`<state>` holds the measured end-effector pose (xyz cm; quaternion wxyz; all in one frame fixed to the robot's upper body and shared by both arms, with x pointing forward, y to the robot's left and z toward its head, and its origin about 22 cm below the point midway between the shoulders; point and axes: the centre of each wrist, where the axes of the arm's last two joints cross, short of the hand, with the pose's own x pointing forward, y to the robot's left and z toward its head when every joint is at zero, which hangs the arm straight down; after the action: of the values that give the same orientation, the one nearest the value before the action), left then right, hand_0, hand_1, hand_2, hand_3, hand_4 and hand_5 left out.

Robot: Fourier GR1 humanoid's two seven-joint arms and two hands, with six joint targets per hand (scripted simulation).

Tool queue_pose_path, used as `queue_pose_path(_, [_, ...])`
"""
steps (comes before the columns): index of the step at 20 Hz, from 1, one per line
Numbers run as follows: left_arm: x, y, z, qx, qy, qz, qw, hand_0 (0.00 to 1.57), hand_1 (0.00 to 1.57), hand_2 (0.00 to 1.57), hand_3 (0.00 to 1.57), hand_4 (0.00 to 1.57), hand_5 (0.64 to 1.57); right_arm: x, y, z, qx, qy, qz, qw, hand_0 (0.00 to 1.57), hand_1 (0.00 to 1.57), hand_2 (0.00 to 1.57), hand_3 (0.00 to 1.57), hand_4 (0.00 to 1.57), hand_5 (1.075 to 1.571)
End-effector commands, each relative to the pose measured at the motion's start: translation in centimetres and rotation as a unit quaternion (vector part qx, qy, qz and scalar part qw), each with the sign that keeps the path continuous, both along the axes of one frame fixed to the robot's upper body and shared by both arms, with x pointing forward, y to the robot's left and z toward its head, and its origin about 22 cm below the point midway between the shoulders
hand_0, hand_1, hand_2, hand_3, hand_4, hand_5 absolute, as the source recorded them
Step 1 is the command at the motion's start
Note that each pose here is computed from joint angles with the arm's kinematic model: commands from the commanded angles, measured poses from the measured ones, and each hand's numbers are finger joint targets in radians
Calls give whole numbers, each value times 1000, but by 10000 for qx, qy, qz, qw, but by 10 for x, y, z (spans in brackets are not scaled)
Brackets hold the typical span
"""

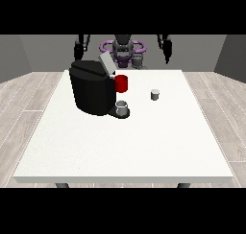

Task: Insert the coffee pod into the coffee machine and close the lid

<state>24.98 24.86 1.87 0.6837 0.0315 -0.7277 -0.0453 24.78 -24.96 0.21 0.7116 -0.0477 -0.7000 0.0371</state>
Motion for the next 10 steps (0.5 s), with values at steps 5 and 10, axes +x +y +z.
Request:
queue_pose_path(5, [-5, 11, -5, 844, 155, -645, 9942, 0, 0, 0, 0, 0, 1571, 1, -12, 6, 218, 259, 188, 9992, 0, 0, 0, 0, 0, 1571])
queue_pose_path(10, [-8, 31, -3, 1642, -141, -1136, 9798, 0, 0, 0, 0, 0, 1571, -6, -5, -8, -542, -77, -736, 9958, 0, 0, 0, 0, 0, 1571])
